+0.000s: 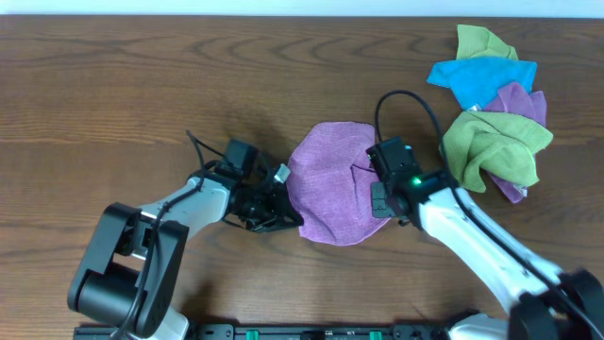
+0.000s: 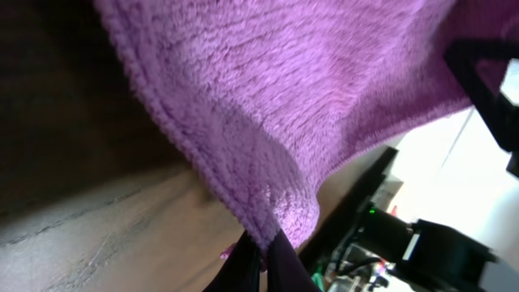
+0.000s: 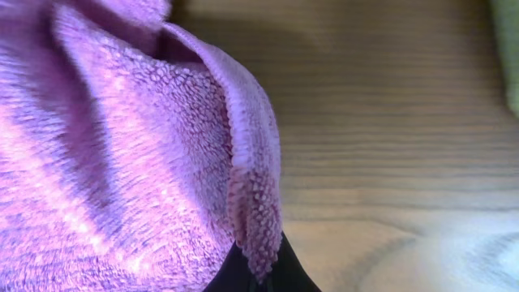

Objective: Fold the cloth

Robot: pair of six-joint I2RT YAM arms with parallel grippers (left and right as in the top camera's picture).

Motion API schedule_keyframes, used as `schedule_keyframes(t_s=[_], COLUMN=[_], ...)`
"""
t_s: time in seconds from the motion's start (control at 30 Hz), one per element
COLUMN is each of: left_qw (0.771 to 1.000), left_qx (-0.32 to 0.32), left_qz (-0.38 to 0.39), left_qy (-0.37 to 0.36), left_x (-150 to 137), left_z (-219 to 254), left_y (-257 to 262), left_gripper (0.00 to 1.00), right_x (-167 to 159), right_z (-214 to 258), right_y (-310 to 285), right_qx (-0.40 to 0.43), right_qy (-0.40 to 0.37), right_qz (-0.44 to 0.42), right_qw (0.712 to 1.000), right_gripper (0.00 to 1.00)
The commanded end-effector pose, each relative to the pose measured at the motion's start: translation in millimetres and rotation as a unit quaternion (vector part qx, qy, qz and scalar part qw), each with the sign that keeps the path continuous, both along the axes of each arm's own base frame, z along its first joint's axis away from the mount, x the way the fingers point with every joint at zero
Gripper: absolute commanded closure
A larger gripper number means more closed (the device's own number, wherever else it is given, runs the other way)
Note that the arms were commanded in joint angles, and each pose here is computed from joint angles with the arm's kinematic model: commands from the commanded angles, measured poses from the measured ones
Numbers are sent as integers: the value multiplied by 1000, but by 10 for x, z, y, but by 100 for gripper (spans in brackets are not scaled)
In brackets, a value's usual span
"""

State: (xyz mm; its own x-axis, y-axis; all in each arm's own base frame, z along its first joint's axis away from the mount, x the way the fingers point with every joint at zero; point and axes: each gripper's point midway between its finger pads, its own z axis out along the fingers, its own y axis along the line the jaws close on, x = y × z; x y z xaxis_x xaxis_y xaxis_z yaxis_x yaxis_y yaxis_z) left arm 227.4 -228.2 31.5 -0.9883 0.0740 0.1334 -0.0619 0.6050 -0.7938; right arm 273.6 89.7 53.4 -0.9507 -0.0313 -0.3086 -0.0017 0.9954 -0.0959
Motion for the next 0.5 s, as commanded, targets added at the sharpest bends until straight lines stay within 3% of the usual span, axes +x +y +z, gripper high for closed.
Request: schedule_keyframes(t_s=[0.0,0.27,0.47], left_qw=[999,992,975], left_qx=[-47,-110,-97], left_qz=[2,40,69], left_qy=[-1,-54,-190], left_x=[96,780,1526], left_z=[153,801,1543], left_y=[-19,-76,-128], left_gripper=[94,94,94], right_x=[36,370,670], right_z=[209,970,1315], right_y=[-2,160,305], right_qx=[10,85,112], right_qy=[-38,-192,-261], right_qz=[-6,-5,5], right_qw=[999,978,959], right_gripper=[99,99,99])
